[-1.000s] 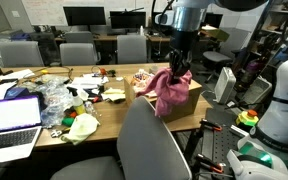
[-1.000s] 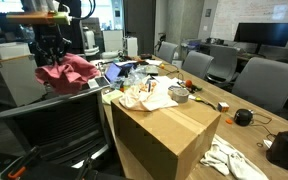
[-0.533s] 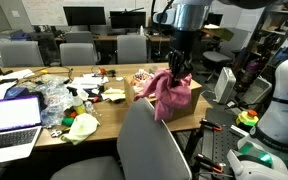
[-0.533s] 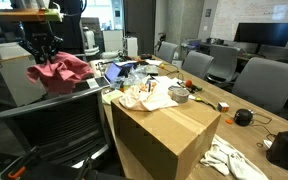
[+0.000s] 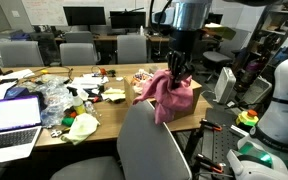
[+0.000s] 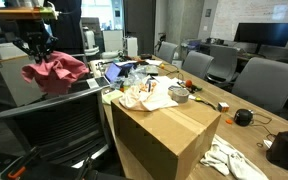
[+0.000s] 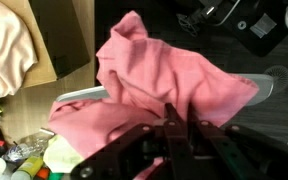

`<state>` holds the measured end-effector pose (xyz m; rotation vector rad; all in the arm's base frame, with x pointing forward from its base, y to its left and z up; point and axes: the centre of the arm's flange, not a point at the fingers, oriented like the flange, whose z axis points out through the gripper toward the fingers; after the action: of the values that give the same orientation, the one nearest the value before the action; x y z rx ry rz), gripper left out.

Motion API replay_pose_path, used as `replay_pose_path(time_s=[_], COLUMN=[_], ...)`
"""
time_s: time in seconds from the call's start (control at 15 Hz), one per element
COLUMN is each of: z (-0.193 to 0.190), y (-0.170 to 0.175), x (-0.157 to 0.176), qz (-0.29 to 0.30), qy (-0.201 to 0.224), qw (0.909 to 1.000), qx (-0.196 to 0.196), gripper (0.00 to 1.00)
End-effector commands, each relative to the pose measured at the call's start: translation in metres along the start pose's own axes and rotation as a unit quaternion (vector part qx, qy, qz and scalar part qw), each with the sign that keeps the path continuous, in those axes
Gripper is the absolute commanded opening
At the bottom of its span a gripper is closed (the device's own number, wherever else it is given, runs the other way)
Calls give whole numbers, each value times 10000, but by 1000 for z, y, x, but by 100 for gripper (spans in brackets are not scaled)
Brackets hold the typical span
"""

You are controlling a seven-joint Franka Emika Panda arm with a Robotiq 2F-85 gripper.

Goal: Put the two objects on the headrest of the grey chair

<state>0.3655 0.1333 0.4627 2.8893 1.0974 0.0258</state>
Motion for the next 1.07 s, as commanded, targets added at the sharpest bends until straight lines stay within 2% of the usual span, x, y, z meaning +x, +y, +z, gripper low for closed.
replay_pose_path(time_s=[0.0,0.47,1.0], z=[-10,-16,-24], y=[-2,10,29], x=[16,28,25], qz=[-163,-153,65], qy=[-78,9,106], qw=[9998,9999,9999], qx=[-108,-65,-34], gripper=[3,3,3])
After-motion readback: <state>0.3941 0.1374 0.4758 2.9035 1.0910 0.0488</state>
